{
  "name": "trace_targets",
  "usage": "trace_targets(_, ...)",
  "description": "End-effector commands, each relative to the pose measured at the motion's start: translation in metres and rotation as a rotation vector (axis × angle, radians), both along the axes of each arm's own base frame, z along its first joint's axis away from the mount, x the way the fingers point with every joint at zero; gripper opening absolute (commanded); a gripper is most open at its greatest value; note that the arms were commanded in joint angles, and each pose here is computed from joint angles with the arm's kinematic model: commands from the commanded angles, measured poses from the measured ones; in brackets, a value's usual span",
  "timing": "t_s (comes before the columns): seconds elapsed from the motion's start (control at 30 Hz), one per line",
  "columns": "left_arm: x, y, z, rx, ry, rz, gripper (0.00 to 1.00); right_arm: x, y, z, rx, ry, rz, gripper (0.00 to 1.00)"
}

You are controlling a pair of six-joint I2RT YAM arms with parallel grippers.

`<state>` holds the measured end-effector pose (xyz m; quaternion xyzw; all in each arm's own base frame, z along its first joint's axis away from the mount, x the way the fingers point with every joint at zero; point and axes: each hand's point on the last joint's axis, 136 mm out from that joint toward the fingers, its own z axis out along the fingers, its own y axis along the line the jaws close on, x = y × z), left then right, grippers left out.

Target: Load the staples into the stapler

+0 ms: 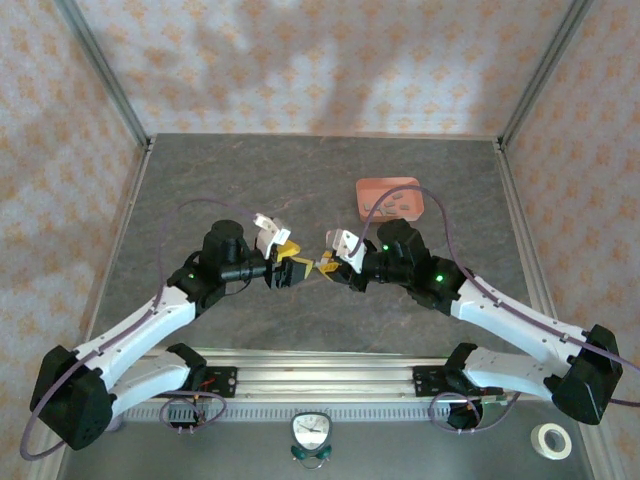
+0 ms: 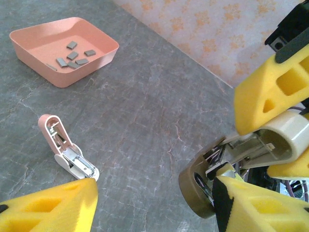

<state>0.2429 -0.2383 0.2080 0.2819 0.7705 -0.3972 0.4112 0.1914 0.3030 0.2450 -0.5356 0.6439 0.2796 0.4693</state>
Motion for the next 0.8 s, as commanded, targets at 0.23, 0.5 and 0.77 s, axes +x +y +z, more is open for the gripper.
trace_targets(0.23,0.012,-0.001,-0.007,0.045,-0.002,0.021,0.63,-0.002,0.007,0.076,0.218,-0.117,0.017,0.00)
trace_targets(0.5,0.017,-0.021,-0.011,0.020,-0.004,-0.005,0.62,0.000,0.009,0.092,0.296,-0.132,0.011,0.00)
trace_targets(0.77,0.017,-0.036,0.010,-0.076,-0.056,-0.039,0.65,0.010,0.008,0.082,0.299,-0.118,-0.034,0.00)
